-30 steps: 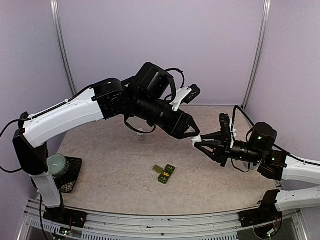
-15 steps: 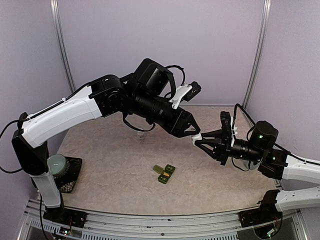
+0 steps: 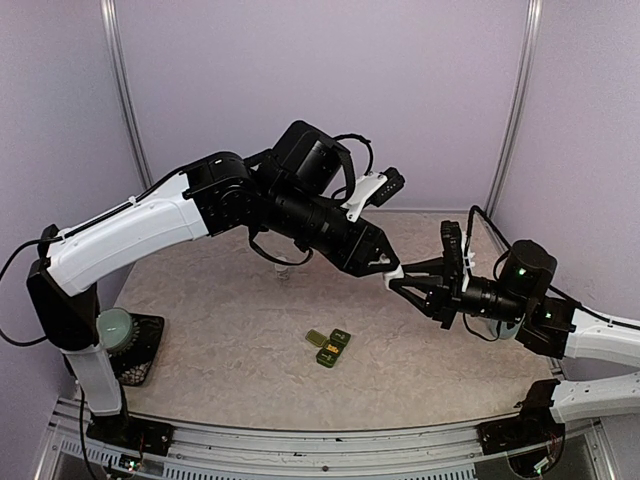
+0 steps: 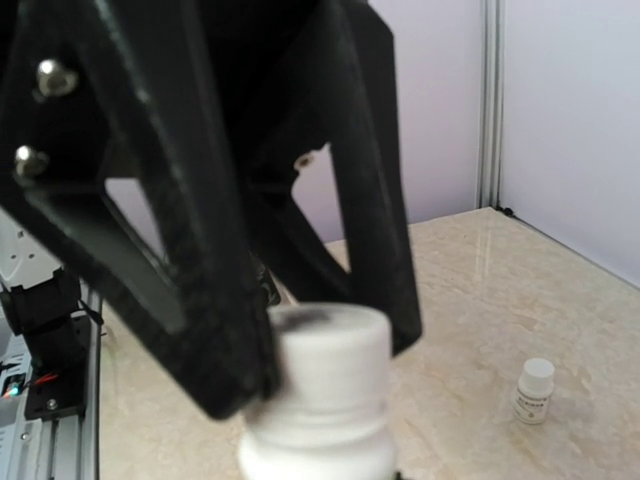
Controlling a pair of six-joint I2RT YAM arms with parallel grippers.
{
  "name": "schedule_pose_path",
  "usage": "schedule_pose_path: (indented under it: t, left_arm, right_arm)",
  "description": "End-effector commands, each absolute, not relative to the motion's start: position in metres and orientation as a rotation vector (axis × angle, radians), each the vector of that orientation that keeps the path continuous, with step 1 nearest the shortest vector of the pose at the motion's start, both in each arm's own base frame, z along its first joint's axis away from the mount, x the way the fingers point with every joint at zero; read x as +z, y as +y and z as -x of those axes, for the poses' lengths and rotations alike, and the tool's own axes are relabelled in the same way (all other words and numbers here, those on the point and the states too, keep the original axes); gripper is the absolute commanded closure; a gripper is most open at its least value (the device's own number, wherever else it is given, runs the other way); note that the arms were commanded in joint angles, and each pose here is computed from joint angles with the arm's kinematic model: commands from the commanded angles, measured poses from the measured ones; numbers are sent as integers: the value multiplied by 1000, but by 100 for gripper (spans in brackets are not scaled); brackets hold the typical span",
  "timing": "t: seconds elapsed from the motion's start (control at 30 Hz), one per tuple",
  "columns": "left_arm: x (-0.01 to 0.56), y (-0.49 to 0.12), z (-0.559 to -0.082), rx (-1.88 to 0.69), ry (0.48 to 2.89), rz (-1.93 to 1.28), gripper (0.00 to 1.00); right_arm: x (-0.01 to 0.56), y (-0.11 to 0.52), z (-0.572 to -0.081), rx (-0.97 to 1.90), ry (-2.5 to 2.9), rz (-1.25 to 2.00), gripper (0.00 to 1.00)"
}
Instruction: Sort the pills into containers
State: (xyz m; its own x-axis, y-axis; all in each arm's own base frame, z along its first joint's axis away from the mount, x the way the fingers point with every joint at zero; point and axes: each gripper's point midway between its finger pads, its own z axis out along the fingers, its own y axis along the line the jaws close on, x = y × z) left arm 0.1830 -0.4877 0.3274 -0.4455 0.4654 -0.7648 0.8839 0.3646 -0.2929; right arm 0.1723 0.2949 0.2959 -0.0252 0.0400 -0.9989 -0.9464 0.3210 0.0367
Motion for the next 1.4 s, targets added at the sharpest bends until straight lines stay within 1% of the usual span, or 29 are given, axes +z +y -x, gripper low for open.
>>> schedule_pose_path:
  t: [0.0, 0.03, 0.1, 0.13, 0.3, 0.57, 0.8, 0.97, 1.2, 1.37]
  left_arm:
    - [331, -491, -181, -950, 2039, -1178, 62]
    - [331, -491, -181, -951, 2039, -1178, 61]
    - [333, -491, -181, -958, 2034, -1179, 54]
    - [333, -491, -180, -961, 2033, -1181, 52]
    - [336, -490, -180, -964, 2025, -1176, 50]
    - [339, -490, -180, -964, 2015, -1175, 57]
    - [342, -490, -179, -979, 2007, -1178, 59]
    - [335, -491, -177, -978, 2023, -1191, 63]
    - [335, -492, -176, -986, 2018, -1197, 73]
    - [335, -493, -172, -1007, 2003, -1220, 74]
  right_arm:
    - [304, 295, -175, 998, 1326, 914, 85]
    - [304, 295, -175, 999, 1327, 914, 85]
    - [304, 295, -175, 997, 1328, 913, 85]
    - [304, 294, -175, 997, 1328, 912, 85]
    - [303, 295, -175, 998, 1327, 914, 85]
    - [301, 295, -175, 1002, 1331, 915, 85]
    - [302, 295, -175, 1002, 1331, 914, 85]
    - [304, 295, -174, 1005, 1325, 912, 85]
    - [307, 293, -172, 1008, 1312, 910, 85]
    - [313, 291, -167, 1021, 1285, 912, 85]
